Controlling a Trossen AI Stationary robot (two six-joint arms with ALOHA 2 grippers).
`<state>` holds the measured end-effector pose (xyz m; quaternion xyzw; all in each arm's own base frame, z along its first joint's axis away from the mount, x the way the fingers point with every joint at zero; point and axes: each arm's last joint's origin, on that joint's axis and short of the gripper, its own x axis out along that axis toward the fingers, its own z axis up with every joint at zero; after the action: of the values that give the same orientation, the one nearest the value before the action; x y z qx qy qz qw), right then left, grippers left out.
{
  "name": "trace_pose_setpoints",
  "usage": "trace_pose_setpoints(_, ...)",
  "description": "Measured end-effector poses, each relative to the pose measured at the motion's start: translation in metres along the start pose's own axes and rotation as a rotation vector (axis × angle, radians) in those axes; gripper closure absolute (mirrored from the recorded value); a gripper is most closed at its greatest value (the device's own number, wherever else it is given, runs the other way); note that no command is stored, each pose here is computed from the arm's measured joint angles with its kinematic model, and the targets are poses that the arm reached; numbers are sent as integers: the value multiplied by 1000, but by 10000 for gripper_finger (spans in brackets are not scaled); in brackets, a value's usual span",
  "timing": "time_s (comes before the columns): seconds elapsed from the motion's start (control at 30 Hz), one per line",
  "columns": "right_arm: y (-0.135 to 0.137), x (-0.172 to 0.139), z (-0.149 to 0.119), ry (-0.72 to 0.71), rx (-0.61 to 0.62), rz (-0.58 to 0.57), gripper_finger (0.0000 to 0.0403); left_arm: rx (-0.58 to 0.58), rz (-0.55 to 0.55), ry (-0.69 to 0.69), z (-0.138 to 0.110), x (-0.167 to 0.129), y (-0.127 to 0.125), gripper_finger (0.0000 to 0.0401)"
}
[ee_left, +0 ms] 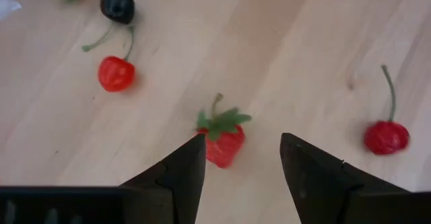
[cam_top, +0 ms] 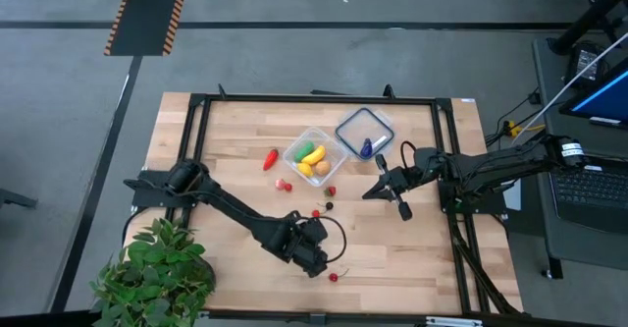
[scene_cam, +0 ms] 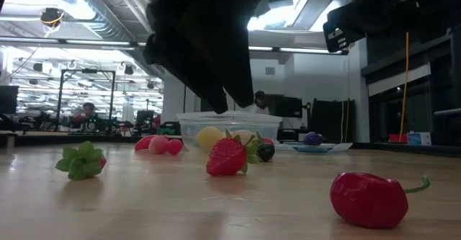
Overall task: Pick and placing Produce into tupperware
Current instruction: Put the middle red strawberry into the transparent container, then put the middle red cherry into the transparent container
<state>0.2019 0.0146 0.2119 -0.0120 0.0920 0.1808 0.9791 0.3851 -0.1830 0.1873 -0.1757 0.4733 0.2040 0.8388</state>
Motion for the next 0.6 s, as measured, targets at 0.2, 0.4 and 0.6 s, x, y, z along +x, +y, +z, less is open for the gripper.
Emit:
trace_pose_setpoints(0.2, 0, 0, 0, 0, 1, 0, 396, -3, 12, 36, -1, 13, 2, 213)
trace_pose_setpoints(0.4, 0, 0, 0, 1, 1, 0, 396, 5, 5, 109, -9, 29, 1, 216)
trace_pose_setpoints(0.6, 0, 0, 0, 1, 2, 0, 396, 8, 8, 114, -9, 29, 2, 214)
